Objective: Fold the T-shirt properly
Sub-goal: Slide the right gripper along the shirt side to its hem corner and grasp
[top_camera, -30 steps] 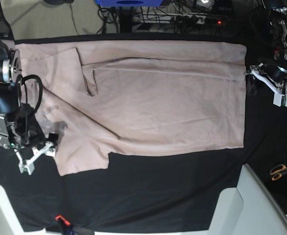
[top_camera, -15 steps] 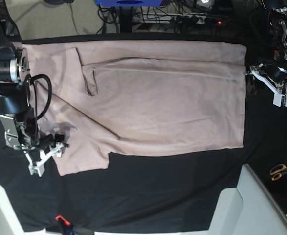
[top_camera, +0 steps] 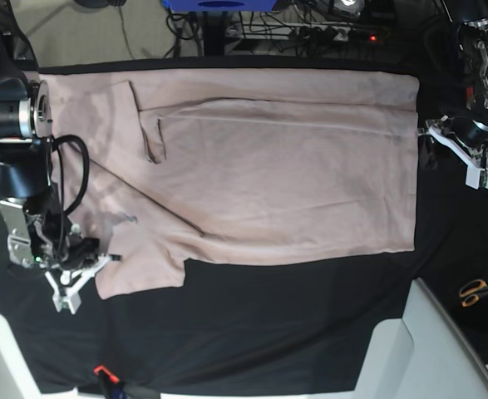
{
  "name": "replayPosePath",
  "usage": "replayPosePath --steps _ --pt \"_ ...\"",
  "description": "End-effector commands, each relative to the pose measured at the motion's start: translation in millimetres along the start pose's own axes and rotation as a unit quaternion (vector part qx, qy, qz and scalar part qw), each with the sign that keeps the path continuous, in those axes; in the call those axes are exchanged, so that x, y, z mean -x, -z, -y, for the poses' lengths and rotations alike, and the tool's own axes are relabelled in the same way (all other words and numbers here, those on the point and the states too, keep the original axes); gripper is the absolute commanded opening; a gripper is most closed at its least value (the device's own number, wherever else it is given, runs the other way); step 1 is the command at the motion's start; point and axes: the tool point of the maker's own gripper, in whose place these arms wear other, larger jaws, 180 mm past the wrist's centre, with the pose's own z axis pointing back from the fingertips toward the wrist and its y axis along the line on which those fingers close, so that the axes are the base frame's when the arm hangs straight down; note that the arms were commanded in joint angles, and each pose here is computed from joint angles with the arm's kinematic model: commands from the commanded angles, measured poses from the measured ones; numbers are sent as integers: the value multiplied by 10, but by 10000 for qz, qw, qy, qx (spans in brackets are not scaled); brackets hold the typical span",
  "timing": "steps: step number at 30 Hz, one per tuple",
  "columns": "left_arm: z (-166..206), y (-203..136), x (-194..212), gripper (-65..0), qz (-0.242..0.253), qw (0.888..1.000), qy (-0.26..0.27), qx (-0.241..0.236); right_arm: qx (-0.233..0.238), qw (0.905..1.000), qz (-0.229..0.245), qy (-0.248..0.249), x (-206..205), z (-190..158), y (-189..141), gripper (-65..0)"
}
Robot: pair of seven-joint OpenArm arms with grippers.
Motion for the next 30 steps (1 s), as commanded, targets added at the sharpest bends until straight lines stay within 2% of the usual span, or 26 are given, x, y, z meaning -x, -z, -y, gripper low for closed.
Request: replayPosePath --steps 1,9,12,14,17,18,19,27,30 --pt "-66 -41 -172 -336 241 9997 90 -43 0 9992 395 -79 -369 16 -93 -587" --pt "-46 -2 -307 -336 385 9992 99 -19 15 9985 497 -240 -558 -22 -194 -584" --pt "-51 -4 -310 -336 384 9992 106 -23 238 9983 400 -343 -477 66 -180 -561" --pt "-51 -4 -310 -336 384 9992 106 -23 499 9980 354 -180 -409 184 -179 -446" --pt "-52 -2 -305 -336 378 9992 101 -23 523 9979 344 180 -286 300 -189 -243" --pt "-52 -2 -305 -336 378 9992 101 -23 479 9979 342 254 -251 316 -192 -195" --pt "-52 -2 -305 -336 378 9992 101 -23 412 9981 343 296 -231 317 -192 -180" --pt "-47 0 -304 -336 375 9992 104 -17 231 9986 72 471 123 266 -50 -273" --pt "-47 -1 -297 -336 368 9993 104 -17 125 9988 45 477 152 137 -9 -279"
